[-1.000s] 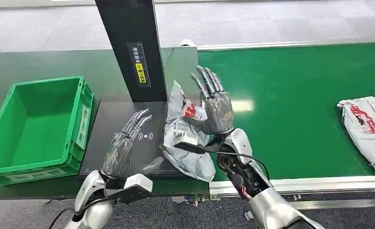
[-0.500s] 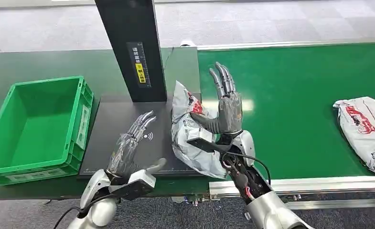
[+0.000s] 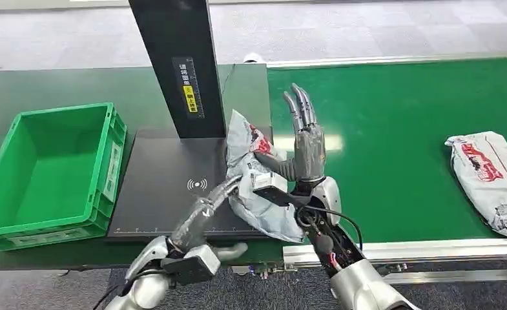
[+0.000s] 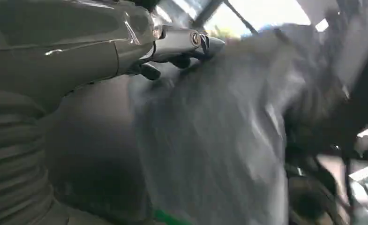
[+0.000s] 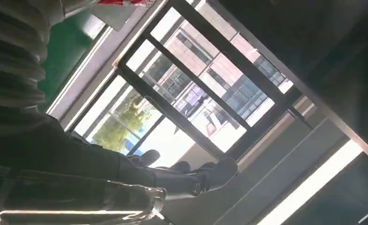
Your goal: Moved the parcel from conveyor to table for the left to box.
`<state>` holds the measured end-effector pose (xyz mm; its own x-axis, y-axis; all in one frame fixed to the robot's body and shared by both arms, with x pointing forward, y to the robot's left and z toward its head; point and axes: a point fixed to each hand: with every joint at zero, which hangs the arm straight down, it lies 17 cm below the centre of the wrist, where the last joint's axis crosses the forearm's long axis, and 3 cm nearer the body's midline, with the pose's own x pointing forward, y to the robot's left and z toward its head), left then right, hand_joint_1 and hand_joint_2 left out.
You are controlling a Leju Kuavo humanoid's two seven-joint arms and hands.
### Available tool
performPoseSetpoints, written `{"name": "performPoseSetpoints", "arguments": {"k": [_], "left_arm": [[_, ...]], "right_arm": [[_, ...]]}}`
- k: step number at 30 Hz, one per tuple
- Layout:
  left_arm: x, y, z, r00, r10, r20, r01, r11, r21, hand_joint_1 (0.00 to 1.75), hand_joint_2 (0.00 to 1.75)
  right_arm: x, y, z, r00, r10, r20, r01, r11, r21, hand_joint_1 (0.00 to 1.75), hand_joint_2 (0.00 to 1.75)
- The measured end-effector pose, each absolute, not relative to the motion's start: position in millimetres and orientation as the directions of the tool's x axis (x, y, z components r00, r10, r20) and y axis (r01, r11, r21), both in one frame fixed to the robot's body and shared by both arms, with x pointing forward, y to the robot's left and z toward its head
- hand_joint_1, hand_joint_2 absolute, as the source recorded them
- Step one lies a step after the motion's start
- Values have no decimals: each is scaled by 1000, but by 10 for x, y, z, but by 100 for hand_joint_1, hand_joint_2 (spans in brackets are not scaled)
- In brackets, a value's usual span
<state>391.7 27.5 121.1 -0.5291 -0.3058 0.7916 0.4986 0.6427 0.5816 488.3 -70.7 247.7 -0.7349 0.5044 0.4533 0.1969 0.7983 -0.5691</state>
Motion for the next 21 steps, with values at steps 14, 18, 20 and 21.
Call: {"name": "performPoseSetpoints", "arguments": {"k": [14,18,20,21], "left_arm": [[3981,-405,1167,-464,-143,874,660,603,449,0,175],[4003,-423,1170,-460,-133,878,660,610,439,0,175],[4023,-428,1188,-459,-126,879,657,618,432,0,175],[4034,-428,1199,-458,-123,880,655,623,428,0,175]], "right_arm": [[4848,-597,2404,-745,456,487,122,811,-572,0,175],[4871,-563,2383,-747,435,502,78,808,-584,0,175],[4882,-546,2402,-750,429,503,68,807,-586,0,175],[4887,-536,2415,-753,427,501,65,806,-589,0,175]]}}
